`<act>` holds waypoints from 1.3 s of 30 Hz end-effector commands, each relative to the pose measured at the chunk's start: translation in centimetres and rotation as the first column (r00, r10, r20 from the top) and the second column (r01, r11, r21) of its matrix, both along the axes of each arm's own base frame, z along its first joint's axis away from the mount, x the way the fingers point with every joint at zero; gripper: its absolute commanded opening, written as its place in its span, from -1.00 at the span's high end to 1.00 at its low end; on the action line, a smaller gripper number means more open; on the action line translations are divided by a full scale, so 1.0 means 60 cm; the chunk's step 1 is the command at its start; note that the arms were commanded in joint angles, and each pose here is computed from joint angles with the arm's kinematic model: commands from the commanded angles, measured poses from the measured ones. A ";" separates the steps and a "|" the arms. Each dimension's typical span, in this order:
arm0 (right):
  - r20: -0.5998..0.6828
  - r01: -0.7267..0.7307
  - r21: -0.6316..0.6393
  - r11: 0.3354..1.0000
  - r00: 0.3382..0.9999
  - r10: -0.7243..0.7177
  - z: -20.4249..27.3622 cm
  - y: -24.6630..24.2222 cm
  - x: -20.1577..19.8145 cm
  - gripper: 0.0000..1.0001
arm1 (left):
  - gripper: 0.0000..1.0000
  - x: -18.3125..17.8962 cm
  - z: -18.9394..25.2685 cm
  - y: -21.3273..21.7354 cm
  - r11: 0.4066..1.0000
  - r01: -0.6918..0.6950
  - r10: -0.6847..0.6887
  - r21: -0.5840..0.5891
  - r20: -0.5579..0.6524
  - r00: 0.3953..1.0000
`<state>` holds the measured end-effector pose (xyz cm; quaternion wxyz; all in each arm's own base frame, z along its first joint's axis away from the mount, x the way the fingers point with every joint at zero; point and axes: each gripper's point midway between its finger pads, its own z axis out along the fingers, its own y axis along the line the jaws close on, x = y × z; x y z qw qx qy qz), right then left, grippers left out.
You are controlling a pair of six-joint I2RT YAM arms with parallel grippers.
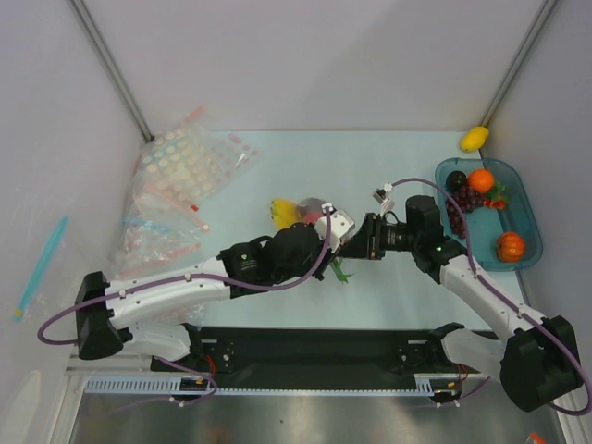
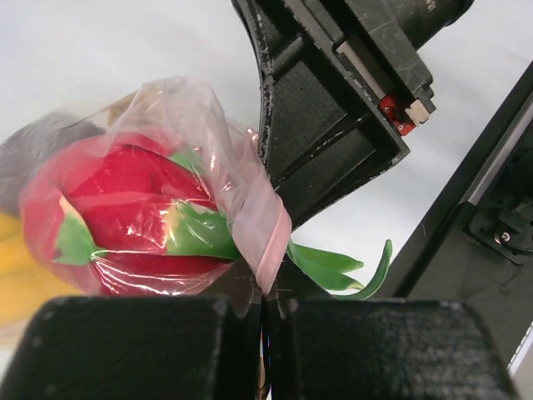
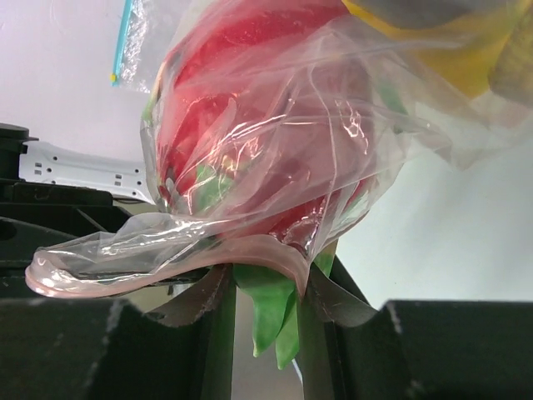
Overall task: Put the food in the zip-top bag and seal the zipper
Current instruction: Place the fake fruit in the zipper food storage bag.
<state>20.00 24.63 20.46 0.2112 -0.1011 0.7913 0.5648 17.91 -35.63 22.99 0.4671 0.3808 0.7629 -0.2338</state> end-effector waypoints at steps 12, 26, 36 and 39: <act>0.467 0.142 -0.091 0.986 0.880 -0.084 0.094 0.009 0.025 1.00 | 0.99 0.007 0.027 0.034 0.981 -0.088 0.060 -0.174 -0.161 0.985; 0.420 0.181 0.128 0.975 0.881 -0.219 0.111 0.035 0.031 0.09 | 1.00 0.015 0.001 0.003 0.977 -0.051 -0.015 -0.208 -0.303 0.953; 0.490 0.251 0.137 0.958 0.824 -0.286 0.140 0.003 0.028 -0.52 | 0.99 0.077 0.051 0.031 0.916 -0.188 0.027 -0.354 -0.415 0.910; 0.507 0.294 0.158 0.943 0.795 -0.333 0.150 -0.014 0.030 -0.50 | 0.99 0.091 0.063 0.045 0.899 -0.221 0.046 -0.378 -0.421 0.906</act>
